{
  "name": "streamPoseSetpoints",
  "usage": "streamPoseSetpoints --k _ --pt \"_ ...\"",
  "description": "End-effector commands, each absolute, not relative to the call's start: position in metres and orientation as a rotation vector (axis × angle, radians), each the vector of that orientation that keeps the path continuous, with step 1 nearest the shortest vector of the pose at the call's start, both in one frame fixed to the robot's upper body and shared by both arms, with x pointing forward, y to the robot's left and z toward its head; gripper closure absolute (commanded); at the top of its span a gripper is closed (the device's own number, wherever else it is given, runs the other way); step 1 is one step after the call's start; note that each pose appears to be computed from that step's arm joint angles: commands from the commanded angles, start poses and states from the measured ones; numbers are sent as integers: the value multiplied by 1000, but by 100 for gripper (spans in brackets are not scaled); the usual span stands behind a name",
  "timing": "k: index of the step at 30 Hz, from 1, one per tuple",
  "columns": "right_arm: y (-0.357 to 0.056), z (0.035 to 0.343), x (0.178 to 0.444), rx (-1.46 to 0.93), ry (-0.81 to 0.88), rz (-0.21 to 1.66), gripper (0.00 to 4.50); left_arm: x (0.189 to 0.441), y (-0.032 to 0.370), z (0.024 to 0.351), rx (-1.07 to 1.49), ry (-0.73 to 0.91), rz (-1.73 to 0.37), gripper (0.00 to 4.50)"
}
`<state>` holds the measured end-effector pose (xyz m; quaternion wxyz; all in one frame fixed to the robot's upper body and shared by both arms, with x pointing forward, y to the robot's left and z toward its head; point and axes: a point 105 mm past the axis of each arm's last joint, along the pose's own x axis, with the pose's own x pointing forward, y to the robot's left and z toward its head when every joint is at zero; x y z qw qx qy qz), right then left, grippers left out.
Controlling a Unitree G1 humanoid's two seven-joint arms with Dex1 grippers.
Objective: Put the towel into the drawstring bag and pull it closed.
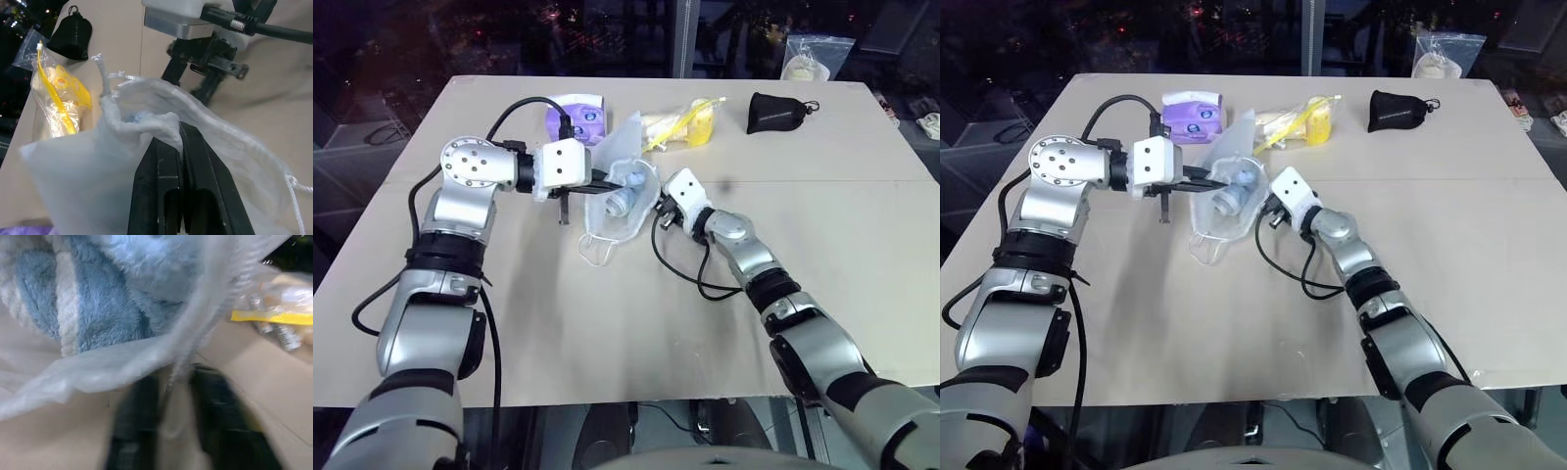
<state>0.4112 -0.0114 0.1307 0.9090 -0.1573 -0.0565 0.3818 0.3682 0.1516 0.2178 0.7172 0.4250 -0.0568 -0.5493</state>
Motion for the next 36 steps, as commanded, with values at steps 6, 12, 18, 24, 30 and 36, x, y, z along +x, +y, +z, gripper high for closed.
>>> streamPoseSetpoints --k 6,12,18,24,30,36 --pt "-66 166 383 -264 -197 598 442 374 138 240 642 -144 -1152 450" --pt "-83 172 368 -280 -158 542 450 371 135 244 317 -66 -1176 357" --pt "-91 179 365 -285 -145 503 450 332 181 224 108 146 -1137 189" --pt "-97 177 364 -290 -125 493 450 297 168 164 254 225 -1114 189" --pt "-100 179 363 -306 -117 506 450 323 149 128 417 151 -927 189" --pt "-104 188 363 -305 -137 483 450 341 131 105 447 94 -801 330"
